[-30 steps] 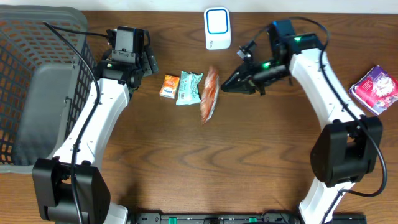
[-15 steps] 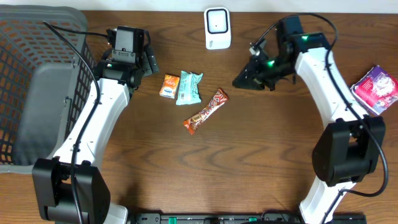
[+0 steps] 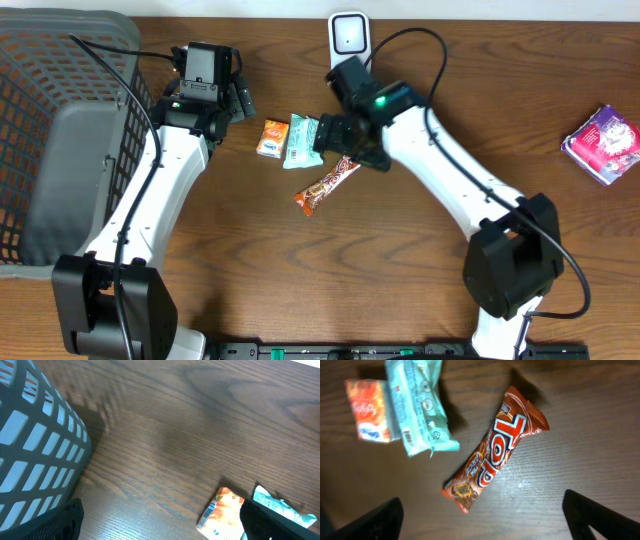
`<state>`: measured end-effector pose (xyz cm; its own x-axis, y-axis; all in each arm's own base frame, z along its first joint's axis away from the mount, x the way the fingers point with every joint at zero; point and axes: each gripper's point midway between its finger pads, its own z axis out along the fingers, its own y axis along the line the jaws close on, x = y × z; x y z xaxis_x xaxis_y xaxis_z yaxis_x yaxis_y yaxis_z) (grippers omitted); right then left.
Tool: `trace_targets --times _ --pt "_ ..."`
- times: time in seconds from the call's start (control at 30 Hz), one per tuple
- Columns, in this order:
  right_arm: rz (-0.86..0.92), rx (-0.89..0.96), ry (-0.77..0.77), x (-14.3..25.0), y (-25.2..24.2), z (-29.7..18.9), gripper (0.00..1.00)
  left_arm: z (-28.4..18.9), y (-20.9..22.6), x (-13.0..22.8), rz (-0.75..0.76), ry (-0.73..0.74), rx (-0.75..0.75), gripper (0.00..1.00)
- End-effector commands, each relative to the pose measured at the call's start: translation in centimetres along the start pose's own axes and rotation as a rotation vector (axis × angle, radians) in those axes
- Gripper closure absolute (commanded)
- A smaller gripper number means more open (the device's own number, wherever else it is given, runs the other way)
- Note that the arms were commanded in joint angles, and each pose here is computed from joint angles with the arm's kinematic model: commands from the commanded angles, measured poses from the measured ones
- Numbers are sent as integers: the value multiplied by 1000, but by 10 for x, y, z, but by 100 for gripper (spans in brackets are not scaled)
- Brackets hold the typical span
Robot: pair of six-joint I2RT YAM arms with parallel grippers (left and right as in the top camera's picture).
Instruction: Scan the item barcode
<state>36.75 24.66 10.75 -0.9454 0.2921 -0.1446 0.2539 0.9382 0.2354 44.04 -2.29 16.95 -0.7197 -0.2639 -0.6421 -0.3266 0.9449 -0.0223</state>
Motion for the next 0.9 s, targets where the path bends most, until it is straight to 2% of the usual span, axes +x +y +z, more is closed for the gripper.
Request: trace_targets --times 0.0,0.2,0.5,0.6,0.63,0.67,0.7,0.73,0.87 --pt "152 124 -112 -6 -21 25 11 1 3 0 -11 -1 -9 1" --pt "197 63 -116 2 -23 61 34 1 3 0 -11 -1 -9 1" --pt "203 -51 -64 25 -25 106 34 1 3 0 -11 -1 -9 1" --pt "203 -40 -49 31 -31 112 40 1 3 0 -11 0 -9 1" --pt "202 -38 -48 31 -31 112 50 1 3 0 -11 0 -9 1" --pt "201 -34 -47 31 -33 112 76 1 3 0 -11 0 -9 1" --pt "195 -31 -47 30 -34 111 91 1 3 0 -11 -1 -9 1" --pt "185 -31 -49 28 -36 111 99 1 3 0 -11 -1 -9 1" --pt "124 -41 -53 17 -40 108 99 1 3 0 -11 -1 -9 1"
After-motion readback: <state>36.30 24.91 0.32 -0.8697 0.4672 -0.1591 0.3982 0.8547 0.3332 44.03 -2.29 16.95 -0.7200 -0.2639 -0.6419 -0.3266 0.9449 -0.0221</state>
